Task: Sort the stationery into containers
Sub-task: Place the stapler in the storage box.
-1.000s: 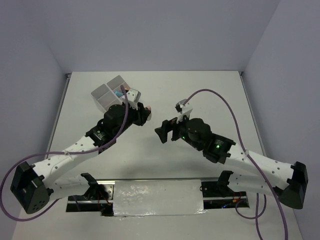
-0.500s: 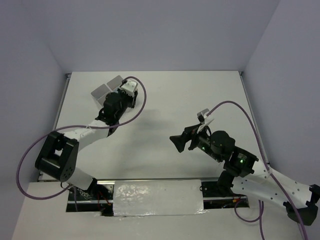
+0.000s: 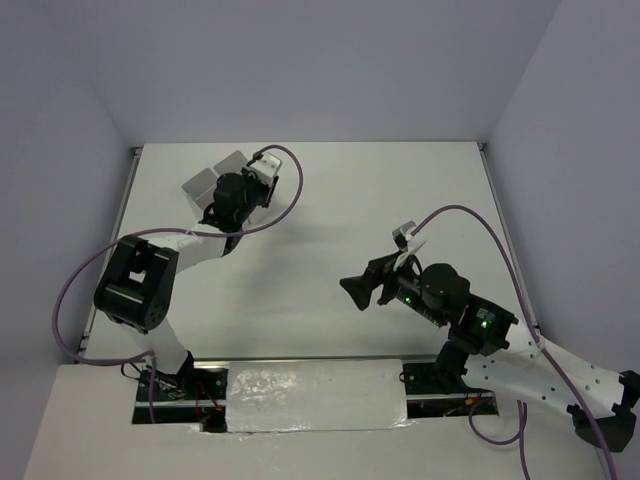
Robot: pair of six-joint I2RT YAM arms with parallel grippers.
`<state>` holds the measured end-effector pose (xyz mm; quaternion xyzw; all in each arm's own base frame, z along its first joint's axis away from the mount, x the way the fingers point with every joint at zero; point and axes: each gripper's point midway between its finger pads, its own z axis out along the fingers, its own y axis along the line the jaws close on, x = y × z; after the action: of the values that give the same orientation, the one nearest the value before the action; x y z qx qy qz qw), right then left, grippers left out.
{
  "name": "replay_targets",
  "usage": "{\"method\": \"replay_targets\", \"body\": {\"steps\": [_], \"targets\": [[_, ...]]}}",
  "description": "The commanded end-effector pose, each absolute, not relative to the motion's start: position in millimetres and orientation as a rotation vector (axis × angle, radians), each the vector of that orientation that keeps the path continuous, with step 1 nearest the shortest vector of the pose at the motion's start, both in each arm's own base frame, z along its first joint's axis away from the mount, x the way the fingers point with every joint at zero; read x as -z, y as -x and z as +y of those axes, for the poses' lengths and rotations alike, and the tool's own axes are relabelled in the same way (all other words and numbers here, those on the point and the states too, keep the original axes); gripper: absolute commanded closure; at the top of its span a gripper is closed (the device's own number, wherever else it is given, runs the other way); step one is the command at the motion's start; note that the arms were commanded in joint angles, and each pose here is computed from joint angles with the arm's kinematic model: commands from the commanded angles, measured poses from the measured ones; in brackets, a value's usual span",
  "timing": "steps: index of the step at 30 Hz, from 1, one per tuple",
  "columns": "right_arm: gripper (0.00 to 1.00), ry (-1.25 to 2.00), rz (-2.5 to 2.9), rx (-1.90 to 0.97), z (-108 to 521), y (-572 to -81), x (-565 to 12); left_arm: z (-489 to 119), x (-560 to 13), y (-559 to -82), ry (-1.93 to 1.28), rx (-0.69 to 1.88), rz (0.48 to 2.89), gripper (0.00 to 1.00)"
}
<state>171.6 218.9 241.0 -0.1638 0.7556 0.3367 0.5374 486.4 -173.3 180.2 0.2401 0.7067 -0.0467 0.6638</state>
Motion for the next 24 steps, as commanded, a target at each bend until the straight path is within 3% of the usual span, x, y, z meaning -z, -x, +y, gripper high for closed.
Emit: {"method": "replay_targets", "body": {"steps": [1, 24], "targets": [[0.02, 0.398, 1.79, -0.801, 221.5, -173.4, -243.2, -167.2, -213.3, -497.0, -0.549, 0.086, 1.472, 1.0], [0.02, 0.431, 1.804, -0.802, 223.0, -170.2, -240.4, -146.7, -166.4, -511.1, -0.551, 0.043, 1.583, 1.0]]}}
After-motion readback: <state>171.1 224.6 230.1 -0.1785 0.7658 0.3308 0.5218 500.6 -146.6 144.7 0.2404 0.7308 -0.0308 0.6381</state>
